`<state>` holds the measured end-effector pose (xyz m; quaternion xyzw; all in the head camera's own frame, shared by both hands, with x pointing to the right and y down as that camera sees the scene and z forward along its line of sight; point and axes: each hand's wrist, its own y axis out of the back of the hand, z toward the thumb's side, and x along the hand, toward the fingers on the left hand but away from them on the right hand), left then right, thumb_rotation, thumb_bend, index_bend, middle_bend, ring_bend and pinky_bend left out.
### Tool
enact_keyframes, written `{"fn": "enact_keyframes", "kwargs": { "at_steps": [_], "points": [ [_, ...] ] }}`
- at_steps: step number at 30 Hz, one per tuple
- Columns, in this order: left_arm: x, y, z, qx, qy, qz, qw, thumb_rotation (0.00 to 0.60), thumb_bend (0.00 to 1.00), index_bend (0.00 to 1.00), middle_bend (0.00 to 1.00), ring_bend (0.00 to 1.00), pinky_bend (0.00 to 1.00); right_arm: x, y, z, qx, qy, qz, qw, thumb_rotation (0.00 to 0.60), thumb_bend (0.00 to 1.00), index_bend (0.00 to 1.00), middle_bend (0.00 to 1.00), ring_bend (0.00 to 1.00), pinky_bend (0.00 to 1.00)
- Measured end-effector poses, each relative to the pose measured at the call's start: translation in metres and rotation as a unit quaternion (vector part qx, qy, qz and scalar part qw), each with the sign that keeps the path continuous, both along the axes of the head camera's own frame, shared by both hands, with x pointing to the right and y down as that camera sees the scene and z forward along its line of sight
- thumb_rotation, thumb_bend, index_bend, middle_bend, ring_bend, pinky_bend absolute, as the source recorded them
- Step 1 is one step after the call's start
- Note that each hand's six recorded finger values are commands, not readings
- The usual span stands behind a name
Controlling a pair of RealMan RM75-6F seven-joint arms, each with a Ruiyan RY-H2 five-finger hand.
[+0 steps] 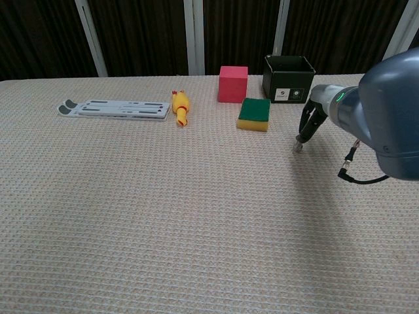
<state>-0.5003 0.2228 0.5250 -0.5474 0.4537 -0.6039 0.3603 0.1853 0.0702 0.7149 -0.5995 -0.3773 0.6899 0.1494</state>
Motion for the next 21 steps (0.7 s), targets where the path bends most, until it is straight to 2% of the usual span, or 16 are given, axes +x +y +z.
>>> {"fn": "enact_keyframes", "kwargs": {
  "at_steps": [15,21],
  "points": [
    [-0.0006,-0.0001,-0.0006,0.001,0.001,-0.001,1.0000,0.600,0.24,0.12,0.00,0.00,0.00,-0.0034,0.0024,0.0020,-0.011,0.003,-0.016,0.9998,0.600,0.38,0.58,0.05,0.12,0.04],
    [-0.0009,0.0001,-0.0008,0.001,0.000,-0.002,1.0000,0.600,0.24,0.12,0.00,0.00,0.00,-0.0035,0.0021,0.0014,-0.014,0.004,-0.021,0.9997,0.600,0.38,0.54,0.05,0.12,0.04]
  ]
}}
